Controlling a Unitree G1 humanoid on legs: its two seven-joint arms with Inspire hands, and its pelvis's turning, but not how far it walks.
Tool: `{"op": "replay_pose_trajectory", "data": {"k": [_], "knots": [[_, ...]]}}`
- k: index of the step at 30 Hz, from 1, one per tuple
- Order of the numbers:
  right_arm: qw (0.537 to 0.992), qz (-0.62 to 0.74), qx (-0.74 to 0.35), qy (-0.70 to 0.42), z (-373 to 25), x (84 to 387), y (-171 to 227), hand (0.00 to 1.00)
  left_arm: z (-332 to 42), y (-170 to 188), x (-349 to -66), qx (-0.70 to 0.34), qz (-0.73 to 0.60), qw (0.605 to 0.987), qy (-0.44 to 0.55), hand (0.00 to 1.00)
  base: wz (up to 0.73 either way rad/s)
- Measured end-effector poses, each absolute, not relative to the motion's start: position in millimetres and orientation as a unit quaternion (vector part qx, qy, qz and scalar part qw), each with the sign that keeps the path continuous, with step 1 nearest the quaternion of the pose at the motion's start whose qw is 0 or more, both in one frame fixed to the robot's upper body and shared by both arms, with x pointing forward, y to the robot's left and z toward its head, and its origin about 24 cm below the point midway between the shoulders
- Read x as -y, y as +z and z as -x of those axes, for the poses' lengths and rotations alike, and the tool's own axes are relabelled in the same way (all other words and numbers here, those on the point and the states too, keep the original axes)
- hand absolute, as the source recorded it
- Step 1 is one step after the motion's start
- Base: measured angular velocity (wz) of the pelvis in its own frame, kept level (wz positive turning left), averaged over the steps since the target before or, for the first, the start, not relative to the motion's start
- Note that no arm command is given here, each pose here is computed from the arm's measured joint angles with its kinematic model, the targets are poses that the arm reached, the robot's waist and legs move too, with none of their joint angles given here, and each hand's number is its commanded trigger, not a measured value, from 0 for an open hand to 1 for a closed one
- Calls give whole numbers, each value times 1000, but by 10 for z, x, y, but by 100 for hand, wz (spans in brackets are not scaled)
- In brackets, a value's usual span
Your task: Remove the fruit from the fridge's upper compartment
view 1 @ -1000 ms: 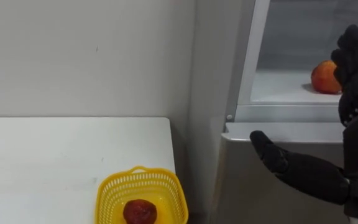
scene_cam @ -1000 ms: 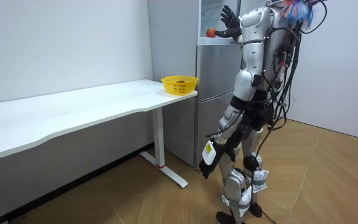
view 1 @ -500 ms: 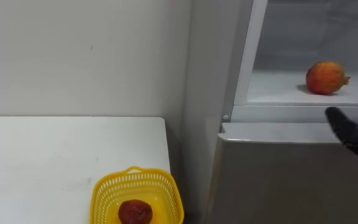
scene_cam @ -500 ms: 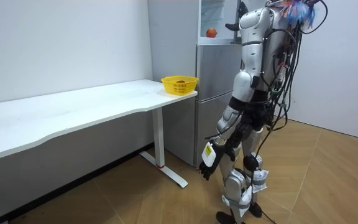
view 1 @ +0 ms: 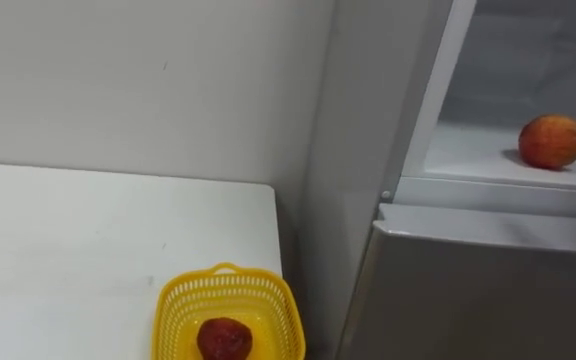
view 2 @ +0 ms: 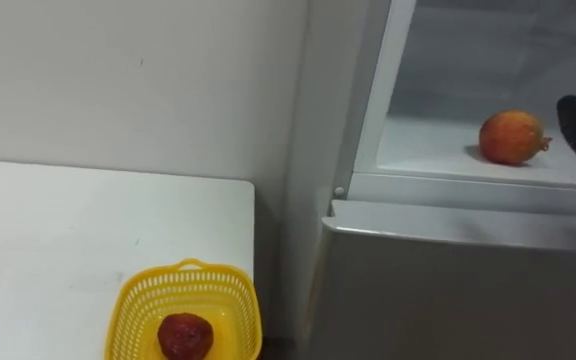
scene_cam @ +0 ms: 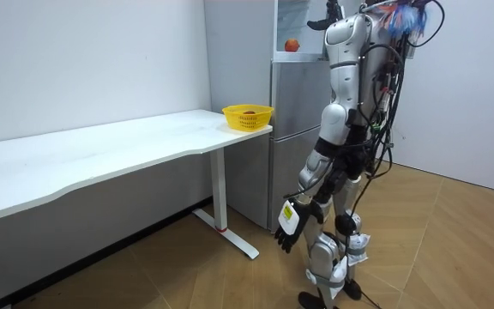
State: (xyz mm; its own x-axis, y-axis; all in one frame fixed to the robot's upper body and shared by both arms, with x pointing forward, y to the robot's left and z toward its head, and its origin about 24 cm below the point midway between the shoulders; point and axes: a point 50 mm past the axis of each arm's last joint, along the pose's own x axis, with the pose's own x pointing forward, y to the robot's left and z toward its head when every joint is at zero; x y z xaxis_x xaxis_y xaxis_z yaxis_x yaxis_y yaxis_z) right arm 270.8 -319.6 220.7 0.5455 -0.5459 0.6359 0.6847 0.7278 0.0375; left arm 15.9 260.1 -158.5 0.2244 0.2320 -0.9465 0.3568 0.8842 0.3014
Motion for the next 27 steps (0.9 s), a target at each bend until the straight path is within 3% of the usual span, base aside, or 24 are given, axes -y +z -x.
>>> {"op": "replay_pose_trajectory", "data": {"k": [8,15,27], "knots": [[931,44,185,-313,-2914,3436,1845,0,-148,-1556,-2663,-626,-229,745,-32,0,9],[957,50,163,-236,-3158,3477,2068,0,-91,-1499,-2828,-633,-241,736,-10,0,4],[974,28,117,-193,-3269,3534,2025,0,-27,-1493,-2869,-651,-243,719,-1,0,6]]}}
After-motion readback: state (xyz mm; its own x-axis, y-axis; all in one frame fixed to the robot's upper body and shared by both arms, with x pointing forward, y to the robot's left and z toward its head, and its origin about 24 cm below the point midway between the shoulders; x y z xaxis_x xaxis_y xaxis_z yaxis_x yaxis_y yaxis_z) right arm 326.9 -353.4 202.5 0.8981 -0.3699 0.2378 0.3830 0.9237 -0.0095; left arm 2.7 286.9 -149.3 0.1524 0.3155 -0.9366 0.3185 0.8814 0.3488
